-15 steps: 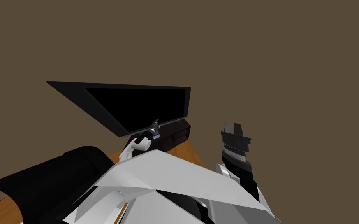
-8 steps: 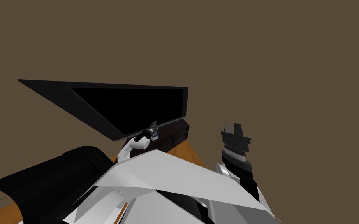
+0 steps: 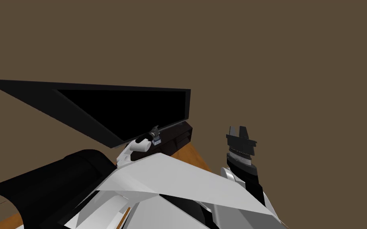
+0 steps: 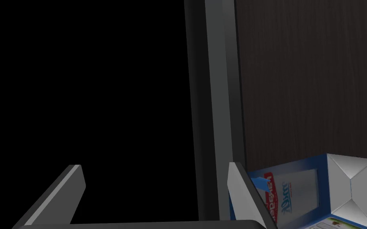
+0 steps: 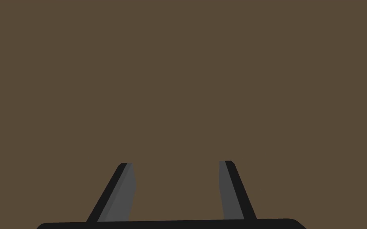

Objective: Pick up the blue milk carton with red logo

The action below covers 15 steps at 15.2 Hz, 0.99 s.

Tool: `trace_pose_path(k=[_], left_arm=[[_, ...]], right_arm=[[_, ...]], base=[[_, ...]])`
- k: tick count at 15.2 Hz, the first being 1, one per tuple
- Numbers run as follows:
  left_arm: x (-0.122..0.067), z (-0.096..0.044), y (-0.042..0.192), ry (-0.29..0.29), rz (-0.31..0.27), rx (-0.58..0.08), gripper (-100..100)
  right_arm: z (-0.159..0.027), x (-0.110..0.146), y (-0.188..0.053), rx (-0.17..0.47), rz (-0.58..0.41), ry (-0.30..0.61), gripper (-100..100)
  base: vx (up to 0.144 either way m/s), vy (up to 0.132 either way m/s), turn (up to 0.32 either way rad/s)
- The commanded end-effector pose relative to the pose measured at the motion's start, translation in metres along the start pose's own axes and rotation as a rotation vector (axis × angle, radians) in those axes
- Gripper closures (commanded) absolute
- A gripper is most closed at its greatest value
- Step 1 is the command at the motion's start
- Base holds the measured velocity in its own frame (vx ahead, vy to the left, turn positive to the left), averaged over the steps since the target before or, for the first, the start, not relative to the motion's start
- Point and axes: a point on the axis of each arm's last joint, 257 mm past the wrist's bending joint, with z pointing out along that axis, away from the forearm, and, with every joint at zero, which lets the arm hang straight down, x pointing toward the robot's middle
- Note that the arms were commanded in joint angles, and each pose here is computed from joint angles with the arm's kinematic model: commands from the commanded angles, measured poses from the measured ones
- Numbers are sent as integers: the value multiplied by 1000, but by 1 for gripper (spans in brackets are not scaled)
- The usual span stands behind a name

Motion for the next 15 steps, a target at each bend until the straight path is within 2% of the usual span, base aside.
trace_pose_path(k=[1,4,5,8,9,12,13,15], left_arm=[[-15,1,6,-34,-32,-37,-100],[-20,0,18,-54,-32,-84,-100],[-31,0,18,-78,-61,-99,-100],[-35,-2,29,-95,-62,-142,-100],[-47,-3,31,-121,-92,-160,-100],[-50,-5,40,-137,-93,-199,-100],[-61,-8,43,-164,-124,-220,-100],[-64,-10,51,-178,-125,-254,-100]], right_arm=[[0,0,0,0,0,0,0],[0,0,0,0,0,0,0],[0,0,0,0,0,0,0],[0,0,0,0,0,0,0],[0,0,0,0,0,0,0],[0,0,0,0,0,0,0],[0,0,0,0,0,0,0],[0,0,0,0,0,0,0]], base=[[-11,34,-151],[-11,31,-80],[-4,18,-148],[-8,27,-80],[-8,30,-143],[-9,31,-85],[-8,22,-113],[-11,30,-118]])
